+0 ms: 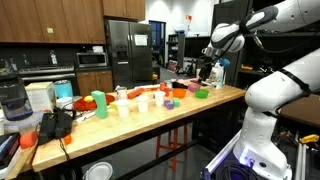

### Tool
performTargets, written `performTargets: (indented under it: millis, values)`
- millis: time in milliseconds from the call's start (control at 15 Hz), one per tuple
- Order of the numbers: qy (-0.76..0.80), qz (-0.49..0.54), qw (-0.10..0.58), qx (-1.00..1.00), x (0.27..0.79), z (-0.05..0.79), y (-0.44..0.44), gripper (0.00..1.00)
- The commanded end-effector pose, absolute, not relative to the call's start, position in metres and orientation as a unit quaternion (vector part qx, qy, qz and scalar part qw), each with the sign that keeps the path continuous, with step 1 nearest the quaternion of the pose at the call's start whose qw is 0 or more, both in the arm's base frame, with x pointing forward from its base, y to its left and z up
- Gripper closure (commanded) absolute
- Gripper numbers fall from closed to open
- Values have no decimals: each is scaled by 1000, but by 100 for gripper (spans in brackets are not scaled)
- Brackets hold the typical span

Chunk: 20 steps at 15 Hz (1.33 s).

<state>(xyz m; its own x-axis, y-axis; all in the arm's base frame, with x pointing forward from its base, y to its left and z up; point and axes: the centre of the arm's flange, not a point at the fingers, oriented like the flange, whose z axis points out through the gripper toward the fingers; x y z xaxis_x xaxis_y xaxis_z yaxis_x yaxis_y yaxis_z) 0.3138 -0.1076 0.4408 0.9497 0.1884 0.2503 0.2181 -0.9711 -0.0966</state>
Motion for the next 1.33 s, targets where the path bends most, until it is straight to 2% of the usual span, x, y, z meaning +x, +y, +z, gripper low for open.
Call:
performTargets:
  millis: [0, 1200, 1267]
  values:
    - [-103, -121, 62, -985, 314, 441, -108, 0]
    - [-103, -121, 62, -985, 314, 441, -108, 0]
    - [-113, -117, 45, -986, 317, 450, -110, 0]
